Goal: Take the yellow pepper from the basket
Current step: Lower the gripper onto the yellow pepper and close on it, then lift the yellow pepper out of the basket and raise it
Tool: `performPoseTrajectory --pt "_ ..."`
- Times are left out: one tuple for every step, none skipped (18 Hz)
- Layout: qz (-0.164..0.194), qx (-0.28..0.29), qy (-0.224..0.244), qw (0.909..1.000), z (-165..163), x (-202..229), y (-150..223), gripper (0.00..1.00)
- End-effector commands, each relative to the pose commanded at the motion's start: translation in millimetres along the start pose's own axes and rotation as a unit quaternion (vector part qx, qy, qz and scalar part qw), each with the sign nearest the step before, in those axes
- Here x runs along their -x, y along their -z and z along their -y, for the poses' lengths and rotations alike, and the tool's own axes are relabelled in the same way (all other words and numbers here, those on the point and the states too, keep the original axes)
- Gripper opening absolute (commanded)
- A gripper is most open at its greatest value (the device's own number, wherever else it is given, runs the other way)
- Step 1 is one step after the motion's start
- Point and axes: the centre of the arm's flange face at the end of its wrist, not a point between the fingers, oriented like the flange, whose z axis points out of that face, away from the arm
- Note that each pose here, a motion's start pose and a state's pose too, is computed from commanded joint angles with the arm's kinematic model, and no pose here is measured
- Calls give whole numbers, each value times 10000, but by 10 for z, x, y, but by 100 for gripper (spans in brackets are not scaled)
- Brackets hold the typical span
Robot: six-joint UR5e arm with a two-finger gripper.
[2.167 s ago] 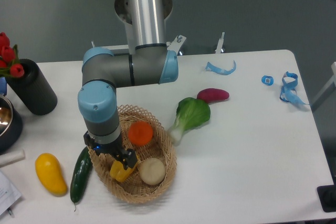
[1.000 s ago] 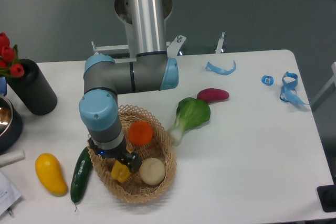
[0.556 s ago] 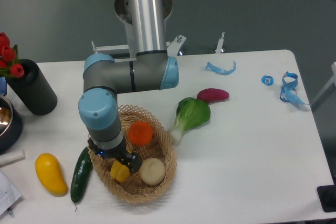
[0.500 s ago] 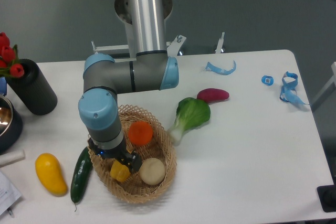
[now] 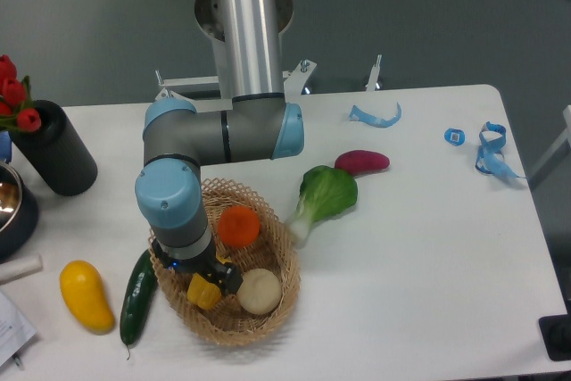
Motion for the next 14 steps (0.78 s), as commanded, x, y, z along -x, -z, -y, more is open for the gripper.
performPoseTrajectory --pt "0 0 0 10000 0 0 0 100" --pt "2 11 0 10000 -5 -2 -6 99" --pt "-6 23 7 10000 -9 -4 -1 90" --pt "-27 56 13 10000 -19 1 -9 83" --pt "-28 56 13 10000 -21 0 0 75" --pt "-28 56 13 10000 -22 -1 8 69" --pt "-36 69 12 10000 -25 -2 5 63" --pt "-67 103 26 9999 -41 9 4 57" --pt "-72 110 33 9999 -50 16 19 55" --pt "-79 98 71 9999 -72 60 66 55" --pt "-75 57 111 9999 -100 112 131 55" --pt "-64 19 143 9999 -118 148 179 55" --pt "-74 21 151 9999 -130 163 195 55" --pt "-97 7 197 9998 -151 216 219 55"
